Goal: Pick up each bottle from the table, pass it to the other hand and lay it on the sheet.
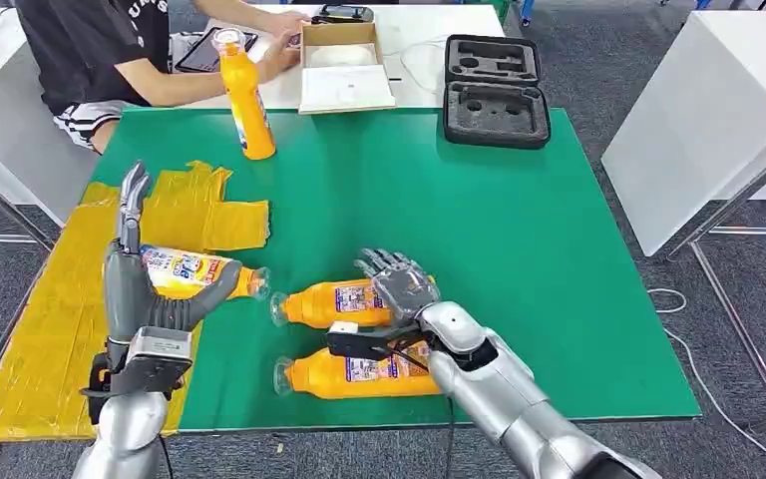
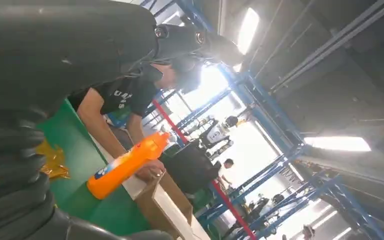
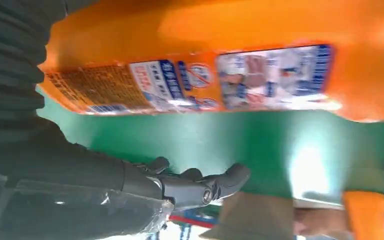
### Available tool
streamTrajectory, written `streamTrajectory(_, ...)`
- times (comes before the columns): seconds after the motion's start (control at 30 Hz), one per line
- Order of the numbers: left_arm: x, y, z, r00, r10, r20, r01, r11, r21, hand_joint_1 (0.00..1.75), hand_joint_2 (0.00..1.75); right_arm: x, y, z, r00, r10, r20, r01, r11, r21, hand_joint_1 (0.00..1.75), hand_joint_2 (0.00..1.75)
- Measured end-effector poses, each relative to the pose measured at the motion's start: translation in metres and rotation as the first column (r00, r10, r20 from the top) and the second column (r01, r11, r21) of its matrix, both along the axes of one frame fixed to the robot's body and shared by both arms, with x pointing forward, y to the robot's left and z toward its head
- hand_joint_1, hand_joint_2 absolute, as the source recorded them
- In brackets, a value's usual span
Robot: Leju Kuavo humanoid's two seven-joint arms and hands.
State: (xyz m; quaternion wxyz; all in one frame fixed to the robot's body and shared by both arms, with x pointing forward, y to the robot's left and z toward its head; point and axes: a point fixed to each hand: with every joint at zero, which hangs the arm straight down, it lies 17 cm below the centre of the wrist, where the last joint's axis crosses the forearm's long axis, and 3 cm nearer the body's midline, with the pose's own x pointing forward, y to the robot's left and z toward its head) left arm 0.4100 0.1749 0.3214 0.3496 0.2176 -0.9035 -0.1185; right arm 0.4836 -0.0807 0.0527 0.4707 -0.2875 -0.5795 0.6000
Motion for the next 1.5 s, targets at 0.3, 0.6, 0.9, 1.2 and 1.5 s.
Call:
streamTrajectory(0.3,0.003,-0.001,-0.006,1.000,0.002,-0.016,-0.002,1.000,0.001,0.00,1.75,0.004,-0.018,-0.016,0.998,-0.057,-0.003,0.057,0.996,-0.075,0.00,1.75)
streamTrajectory(0.6,0.009,-0.002,-0.015,0.999,-0.003,-0.043,0.003,1.000,-0.005,0.00,1.75,0.012,-0.042,-0.030,0.992,-0.123,-0.028,0.117,0.982,-0.146,1.52,1.75)
streamTrajectory(0.9,0.014,-0.003,-0.021,0.998,-0.009,-0.062,0.009,1.000,-0.010,0.00,1.75,0.019,-0.060,-0.041,0.986,-0.159,-0.058,0.147,0.974,-0.171,1.75,1.75)
streamTrajectory(1.2,0.015,-0.004,-0.023,0.997,-0.013,-0.071,0.011,1.000,-0.024,0.00,1.75,0.024,-0.063,-0.037,0.983,-0.178,-0.050,0.171,0.978,-0.123,1.75,1.75)
streamTrajectory(1.5,0.015,-0.004,-0.023,0.997,-0.013,-0.072,0.011,1.000,-0.024,0.00,1.75,0.023,-0.072,-0.032,0.972,-0.231,-0.037,0.231,0.973,-0.023,1.75,1.75)
